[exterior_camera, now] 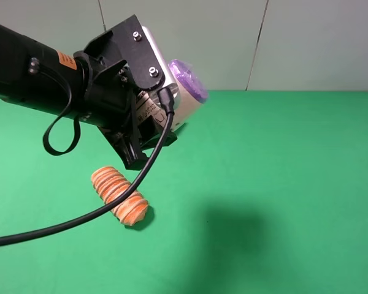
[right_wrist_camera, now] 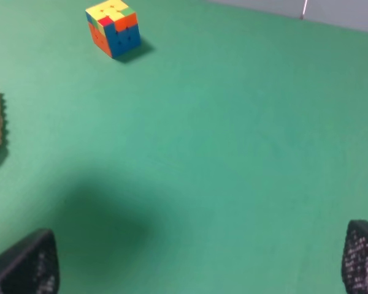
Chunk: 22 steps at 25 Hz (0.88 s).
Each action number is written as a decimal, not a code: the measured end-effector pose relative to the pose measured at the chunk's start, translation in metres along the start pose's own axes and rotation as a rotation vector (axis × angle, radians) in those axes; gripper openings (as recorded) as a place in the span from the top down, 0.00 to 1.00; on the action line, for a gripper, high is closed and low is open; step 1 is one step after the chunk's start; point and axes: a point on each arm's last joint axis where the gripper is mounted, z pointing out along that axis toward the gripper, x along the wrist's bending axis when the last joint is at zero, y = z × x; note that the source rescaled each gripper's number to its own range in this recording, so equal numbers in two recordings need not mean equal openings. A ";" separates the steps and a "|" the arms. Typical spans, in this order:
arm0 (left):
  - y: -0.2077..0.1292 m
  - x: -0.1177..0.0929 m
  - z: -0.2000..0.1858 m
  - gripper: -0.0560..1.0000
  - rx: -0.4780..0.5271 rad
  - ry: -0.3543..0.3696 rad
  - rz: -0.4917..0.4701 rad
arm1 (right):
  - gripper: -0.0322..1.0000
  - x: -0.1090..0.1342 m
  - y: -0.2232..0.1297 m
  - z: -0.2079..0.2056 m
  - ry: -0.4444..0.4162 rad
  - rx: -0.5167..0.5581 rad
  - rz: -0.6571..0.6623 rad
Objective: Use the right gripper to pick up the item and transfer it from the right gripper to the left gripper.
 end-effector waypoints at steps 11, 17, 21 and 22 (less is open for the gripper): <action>-0.004 -0.004 0.000 0.94 0.033 -0.036 -0.001 | 0.00 0.000 0.000 0.000 -0.065 -0.004 0.035; -0.004 -0.004 0.000 0.94 0.033 -0.036 -0.001 | 0.00 0.002 -0.001 -0.003 -0.282 -0.032 0.142; -0.004 -0.004 0.000 0.94 0.033 -0.035 -0.001 | 0.00 0.002 -0.002 -0.003 -0.376 -0.038 0.187; -0.004 -0.003 0.000 0.94 0.030 -0.032 -0.001 | 0.00 0.002 -0.002 -0.003 -0.385 -0.038 0.192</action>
